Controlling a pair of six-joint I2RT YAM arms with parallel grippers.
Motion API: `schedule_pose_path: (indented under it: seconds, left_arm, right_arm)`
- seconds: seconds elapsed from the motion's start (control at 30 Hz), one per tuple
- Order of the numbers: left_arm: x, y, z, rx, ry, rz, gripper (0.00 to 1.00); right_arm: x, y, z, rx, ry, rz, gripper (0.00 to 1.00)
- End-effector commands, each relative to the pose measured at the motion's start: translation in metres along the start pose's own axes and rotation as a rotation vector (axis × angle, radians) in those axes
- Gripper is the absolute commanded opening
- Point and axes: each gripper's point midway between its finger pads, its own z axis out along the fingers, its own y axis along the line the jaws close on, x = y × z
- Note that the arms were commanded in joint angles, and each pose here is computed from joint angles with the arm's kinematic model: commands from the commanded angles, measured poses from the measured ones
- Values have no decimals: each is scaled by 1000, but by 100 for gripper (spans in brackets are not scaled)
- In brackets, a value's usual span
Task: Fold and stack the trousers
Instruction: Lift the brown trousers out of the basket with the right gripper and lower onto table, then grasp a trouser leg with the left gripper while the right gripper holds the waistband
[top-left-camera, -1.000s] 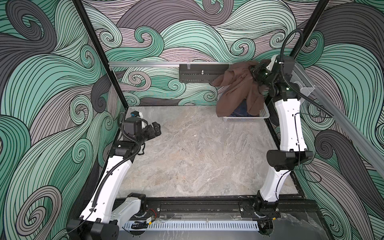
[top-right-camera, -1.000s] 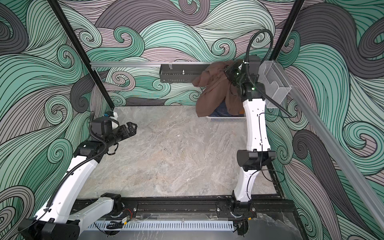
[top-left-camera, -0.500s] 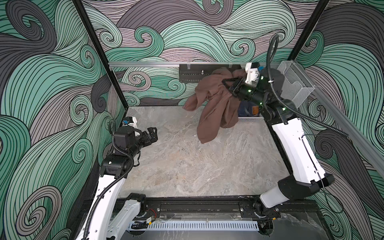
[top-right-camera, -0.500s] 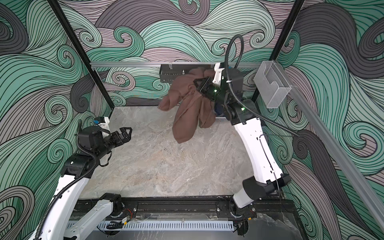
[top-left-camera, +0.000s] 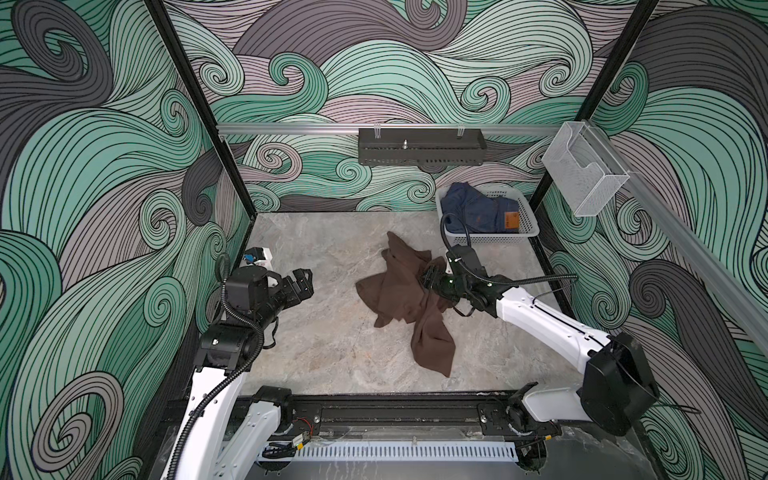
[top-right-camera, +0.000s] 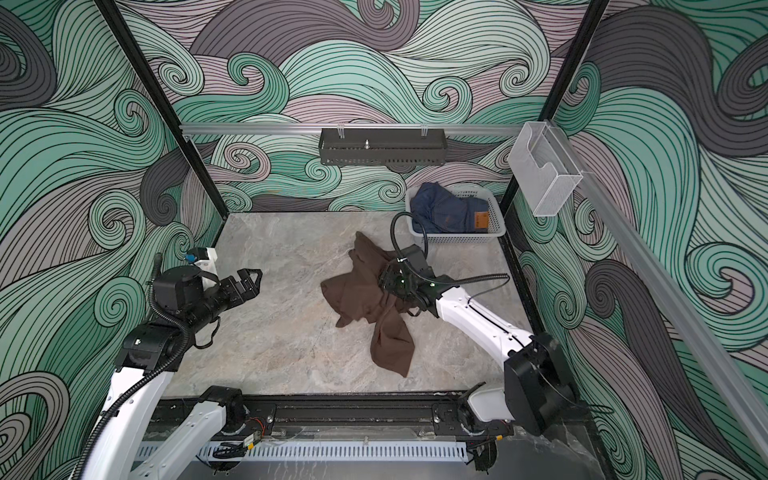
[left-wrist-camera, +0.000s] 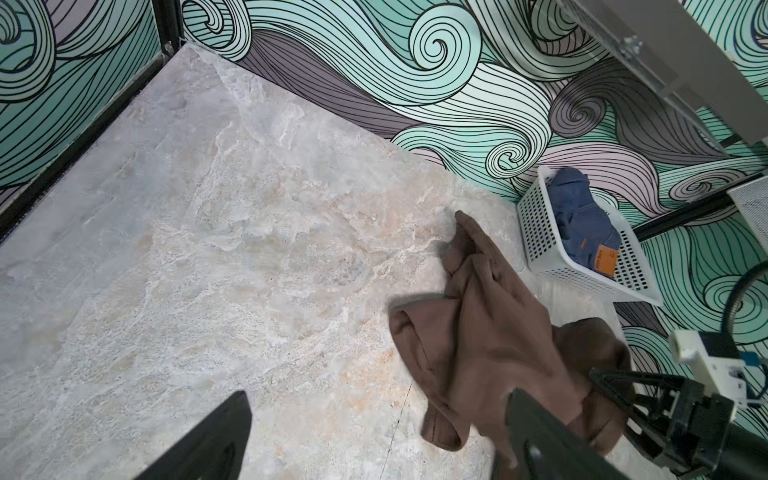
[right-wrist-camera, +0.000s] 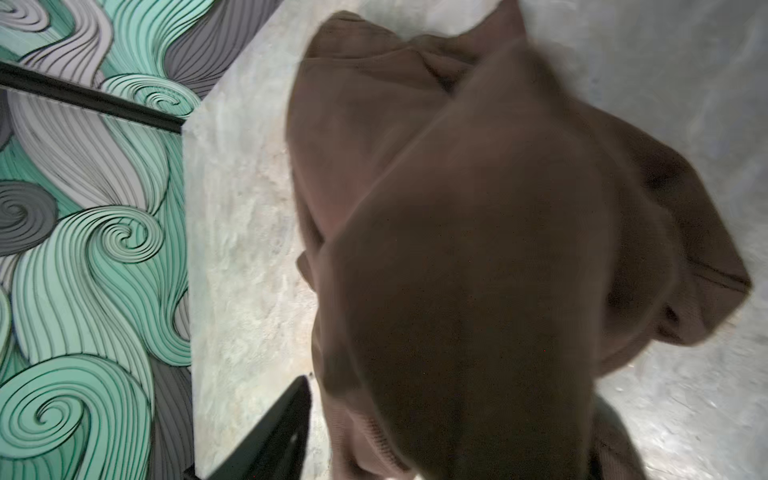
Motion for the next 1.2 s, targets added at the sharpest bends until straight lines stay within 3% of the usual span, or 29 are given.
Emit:
schedule_pose_path:
  seconds: [0.0, 0.2, 0.4, 0.63, 0.77, 1.17]
  left_arm:
    - [19, 6, -4, -10, 60, 12, 97]
    - [42, 5, 7, 30, 127, -9, 96]
    - [73, -7, 40, 117, 258, -92, 92]
    - [140, -41, 87, 162, 496, -78, 92]
    - [184, -62, 105, 185, 570, -99, 92]
    - [266, -170, 91, 354, 624, 44, 93]
  right_arm:
    - [-28, -1, -34, 31, -158, -52, 81]
    - [-20, -45, -82, 217, -197, -128, 95]
    - [-5, -72, -118, 228, -252, -128, 95]
    - [26, -79, -104, 130, -181, -76, 92]
    - [42, -85, -90, 98, -135, -56, 90]
    - [51, -112, -86, 130, -182, 19, 90]
